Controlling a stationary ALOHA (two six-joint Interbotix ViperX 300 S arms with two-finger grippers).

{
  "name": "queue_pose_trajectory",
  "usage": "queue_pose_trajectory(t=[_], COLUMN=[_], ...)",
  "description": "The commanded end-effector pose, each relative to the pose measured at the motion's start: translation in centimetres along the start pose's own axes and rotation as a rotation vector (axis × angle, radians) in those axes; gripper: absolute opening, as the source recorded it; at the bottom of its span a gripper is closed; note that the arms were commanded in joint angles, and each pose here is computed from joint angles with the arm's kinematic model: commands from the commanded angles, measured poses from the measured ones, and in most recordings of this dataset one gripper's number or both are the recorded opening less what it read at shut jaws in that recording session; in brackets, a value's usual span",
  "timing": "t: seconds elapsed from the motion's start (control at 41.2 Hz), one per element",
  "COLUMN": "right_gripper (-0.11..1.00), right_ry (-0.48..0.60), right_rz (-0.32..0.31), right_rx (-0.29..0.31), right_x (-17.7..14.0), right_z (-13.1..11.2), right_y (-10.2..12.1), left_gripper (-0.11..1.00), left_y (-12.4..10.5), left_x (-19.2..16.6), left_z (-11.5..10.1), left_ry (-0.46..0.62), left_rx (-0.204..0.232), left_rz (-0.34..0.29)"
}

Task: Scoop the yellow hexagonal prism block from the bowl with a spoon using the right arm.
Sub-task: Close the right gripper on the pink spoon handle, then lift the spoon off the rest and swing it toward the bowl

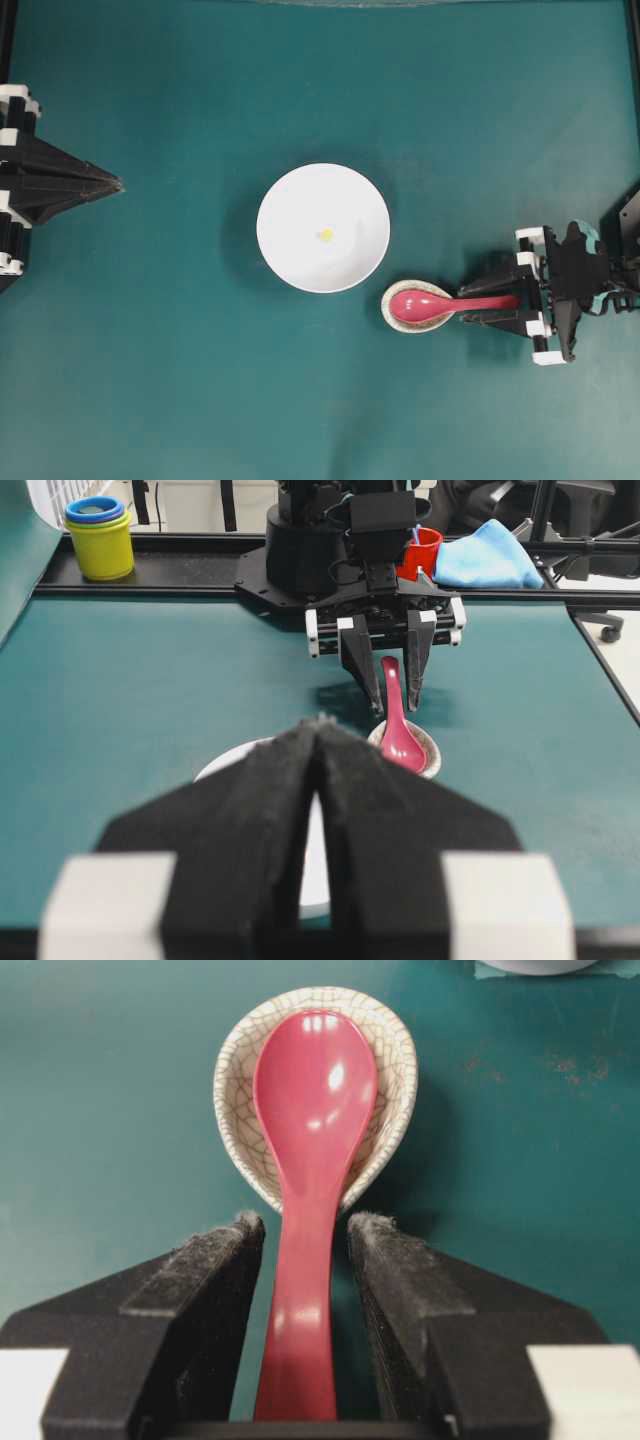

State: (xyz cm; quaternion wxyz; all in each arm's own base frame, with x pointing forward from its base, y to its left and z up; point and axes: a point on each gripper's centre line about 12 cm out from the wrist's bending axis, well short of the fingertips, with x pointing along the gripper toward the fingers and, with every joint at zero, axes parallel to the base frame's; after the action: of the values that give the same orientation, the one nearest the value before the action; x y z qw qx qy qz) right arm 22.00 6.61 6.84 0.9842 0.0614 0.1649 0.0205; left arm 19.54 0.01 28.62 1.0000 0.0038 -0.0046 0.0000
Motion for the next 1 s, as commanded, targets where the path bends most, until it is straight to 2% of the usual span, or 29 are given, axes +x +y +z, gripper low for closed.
queue_pose_trajectory(t=[0.0, 0.972], right_gripper=[0.47, 0.45], right_ry=[-0.026, -0.034], right_rz=[0.002, -0.005], right_rx=[0.005, 0.006], right_x=[0.05, 0.09], right_z=[0.46, 0.58], right_y=[0.1, -0.1], left_gripper=[0.01, 0.01], left_y=[0.03, 0.06], left_x=[0.3, 0.29], left_z=[1.03, 0.95], left_ry=[-0.025, -0.021], left_rx=[0.003, 0.003], left_rz=[0.001, 0.003])
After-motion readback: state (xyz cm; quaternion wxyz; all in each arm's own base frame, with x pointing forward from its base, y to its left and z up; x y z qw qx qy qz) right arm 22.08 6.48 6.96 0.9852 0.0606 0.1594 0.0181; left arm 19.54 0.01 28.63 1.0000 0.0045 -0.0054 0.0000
